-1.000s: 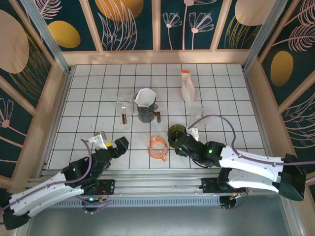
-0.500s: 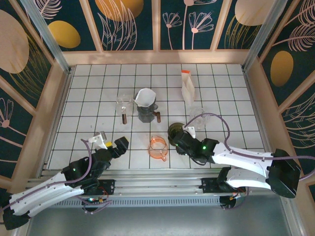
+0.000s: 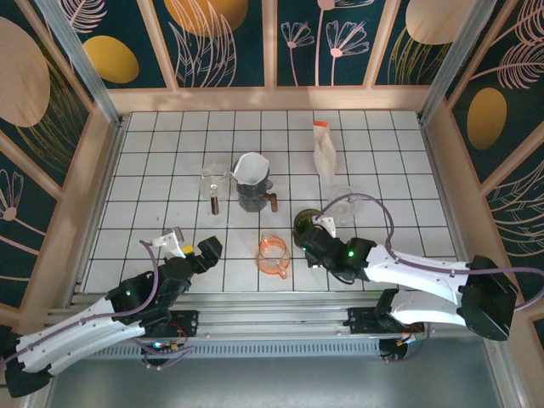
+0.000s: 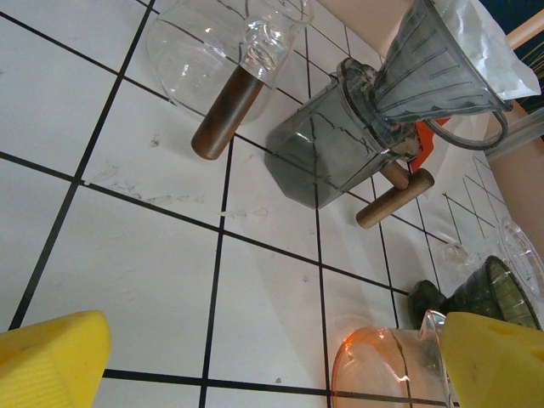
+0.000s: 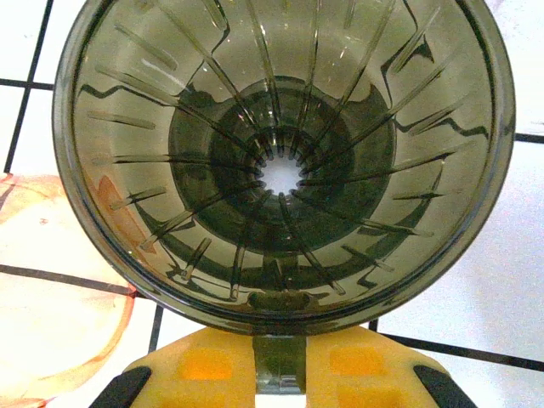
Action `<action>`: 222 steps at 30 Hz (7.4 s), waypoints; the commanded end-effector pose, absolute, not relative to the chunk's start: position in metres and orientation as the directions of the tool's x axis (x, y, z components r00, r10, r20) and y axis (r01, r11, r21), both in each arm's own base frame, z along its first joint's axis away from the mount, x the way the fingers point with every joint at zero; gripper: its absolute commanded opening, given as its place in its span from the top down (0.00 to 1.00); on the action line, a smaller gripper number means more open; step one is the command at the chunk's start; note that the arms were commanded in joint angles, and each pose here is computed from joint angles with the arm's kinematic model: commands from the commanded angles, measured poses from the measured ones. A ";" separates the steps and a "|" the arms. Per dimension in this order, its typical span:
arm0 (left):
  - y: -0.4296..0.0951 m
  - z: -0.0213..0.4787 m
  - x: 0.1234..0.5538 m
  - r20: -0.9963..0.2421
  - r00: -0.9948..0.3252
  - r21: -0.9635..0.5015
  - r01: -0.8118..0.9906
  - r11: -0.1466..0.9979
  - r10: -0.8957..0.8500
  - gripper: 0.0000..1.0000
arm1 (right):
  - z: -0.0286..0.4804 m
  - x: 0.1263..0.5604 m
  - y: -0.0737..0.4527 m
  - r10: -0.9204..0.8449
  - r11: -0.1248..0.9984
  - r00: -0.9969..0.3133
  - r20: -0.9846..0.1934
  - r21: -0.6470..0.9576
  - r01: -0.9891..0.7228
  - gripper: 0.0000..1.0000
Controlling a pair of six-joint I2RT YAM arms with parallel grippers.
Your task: Place the coffee filter in the dripper
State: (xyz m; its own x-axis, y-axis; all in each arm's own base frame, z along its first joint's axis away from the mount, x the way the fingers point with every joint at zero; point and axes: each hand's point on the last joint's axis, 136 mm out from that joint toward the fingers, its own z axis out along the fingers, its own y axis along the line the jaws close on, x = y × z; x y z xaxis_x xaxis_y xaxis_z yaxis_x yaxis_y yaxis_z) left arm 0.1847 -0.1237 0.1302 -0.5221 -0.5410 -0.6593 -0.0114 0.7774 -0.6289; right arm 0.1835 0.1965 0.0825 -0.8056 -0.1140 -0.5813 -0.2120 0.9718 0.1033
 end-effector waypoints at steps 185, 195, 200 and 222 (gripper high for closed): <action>-0.127 0.146 0.195 -0.722 -0.483 -0.565 -0.003 0.825 -0.496 0.01 | 0.099 0.487 0.133 -0.267 0.958 -0.767 -0.583 -0.248 -0.145 0.68; -0.127 0.146 0.195 -0.723 -0.481 -0.562 -0.006 0.827 -0.495 0.01 | 0.111 0.488 0.141 -0.259 0.964 -0.751 -0.607 -0.210 -0.163 0.98; -0.127 0.145 0.195 -0.721 -0.485 -0.565 -0.005 0.825 -0.496 0.01 | 0.127 0.484 0.141 -0.245 0.968 -0.741 -0.625 -0.193 -0.158 1.00; -0.134 0.159 0.195 -0.732 -0.482 -0.567 0.041 0.823 -0.481 0.01 | 0.187 0.407 0.141 -0.138 0.990 -0.704 -0.697 -0.093 -0.102 1.00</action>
State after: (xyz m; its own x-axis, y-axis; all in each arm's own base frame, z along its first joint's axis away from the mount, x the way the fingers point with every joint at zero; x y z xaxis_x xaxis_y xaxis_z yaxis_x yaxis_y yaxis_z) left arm 0.1939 -0.1307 0.1482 -0.4963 -0.4856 -0.7196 0.0161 0.8236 -0.5669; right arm 0.4208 0.1411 0.1726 -0.7206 -0.1690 -0.6725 -0.1286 0.9856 -0.1098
